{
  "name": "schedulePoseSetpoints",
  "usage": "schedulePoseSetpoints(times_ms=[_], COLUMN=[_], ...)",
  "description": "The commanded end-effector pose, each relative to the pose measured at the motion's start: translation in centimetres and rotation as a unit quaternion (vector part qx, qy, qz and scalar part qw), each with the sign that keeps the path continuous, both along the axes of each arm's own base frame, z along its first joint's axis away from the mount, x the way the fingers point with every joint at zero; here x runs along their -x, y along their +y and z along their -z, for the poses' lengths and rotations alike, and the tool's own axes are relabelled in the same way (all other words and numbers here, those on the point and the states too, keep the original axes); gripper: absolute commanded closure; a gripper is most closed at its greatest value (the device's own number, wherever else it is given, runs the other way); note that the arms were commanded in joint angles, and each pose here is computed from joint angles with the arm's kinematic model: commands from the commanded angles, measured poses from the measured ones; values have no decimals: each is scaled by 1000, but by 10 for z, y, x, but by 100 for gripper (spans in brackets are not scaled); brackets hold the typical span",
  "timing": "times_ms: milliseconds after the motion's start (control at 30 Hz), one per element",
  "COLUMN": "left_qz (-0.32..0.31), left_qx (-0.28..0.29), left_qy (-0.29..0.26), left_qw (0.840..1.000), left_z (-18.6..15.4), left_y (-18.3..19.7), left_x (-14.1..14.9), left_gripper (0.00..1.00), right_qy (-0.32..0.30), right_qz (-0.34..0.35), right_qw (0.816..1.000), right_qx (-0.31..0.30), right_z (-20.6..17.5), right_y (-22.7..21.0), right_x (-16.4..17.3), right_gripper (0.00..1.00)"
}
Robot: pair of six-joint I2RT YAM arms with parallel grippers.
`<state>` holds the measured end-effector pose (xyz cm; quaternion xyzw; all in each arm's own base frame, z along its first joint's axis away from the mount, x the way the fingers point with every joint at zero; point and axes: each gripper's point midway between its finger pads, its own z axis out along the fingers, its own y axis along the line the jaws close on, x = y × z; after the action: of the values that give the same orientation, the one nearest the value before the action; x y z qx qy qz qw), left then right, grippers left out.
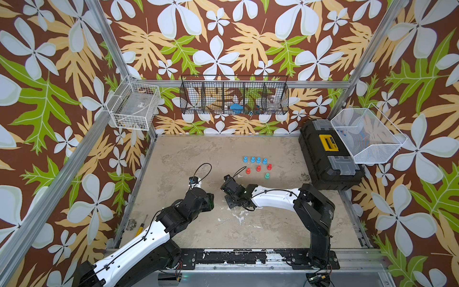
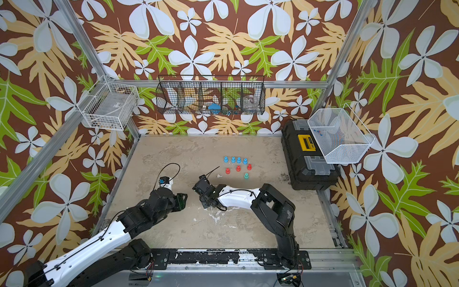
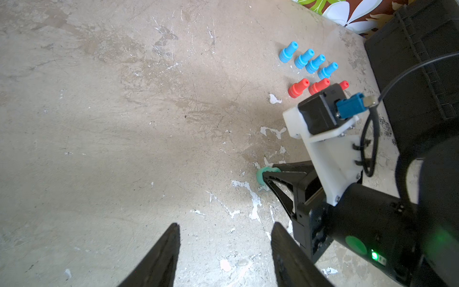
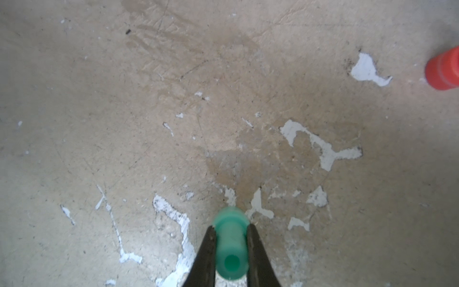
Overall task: Close the stamp cap
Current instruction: Move the stamp at the center of the board.
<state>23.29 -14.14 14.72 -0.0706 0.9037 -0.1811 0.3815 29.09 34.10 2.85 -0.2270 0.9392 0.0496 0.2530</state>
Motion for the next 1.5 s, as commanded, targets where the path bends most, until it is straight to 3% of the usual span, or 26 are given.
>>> schedulePoseSetpoints(times_ms=[0, 500, 1033, 1200, 1333, 1467], left_qz=[-1, -3, -3, -3, -4, -3], left_qx=[-1, -2, -6, -7, -6, -1], left_qy=[-8, -10, -13, -13, -15, -19], left_qw=[1000, 1000, 1000, 1000, 1000, 1000], left_z=[-7, -10, -16, -17, -20, -26], left_y=[2, 4, 6, 6, 6, 5], left_x=[-1, -1, -1, -1, -1, -1], left_gripper=[39, 39, 39, 39, 39, 39], right_qy=[43, 42, 47, 42, 34, 24], right_qz=[24, 135, 127, 124, 124, 122], right_qw=[997, 988, 989, 990, 990, 991], right_qx=[65, 60, 62, 59, 54, 50], right_z=[22, 11, 14, 7, -2, -14], right_y=[-47, -158, -146, -143, -142, -140], right_x=[5, -63, -95, -98, -101, -105], right_gripper=[92, 92, 89, 83, 70, 64])
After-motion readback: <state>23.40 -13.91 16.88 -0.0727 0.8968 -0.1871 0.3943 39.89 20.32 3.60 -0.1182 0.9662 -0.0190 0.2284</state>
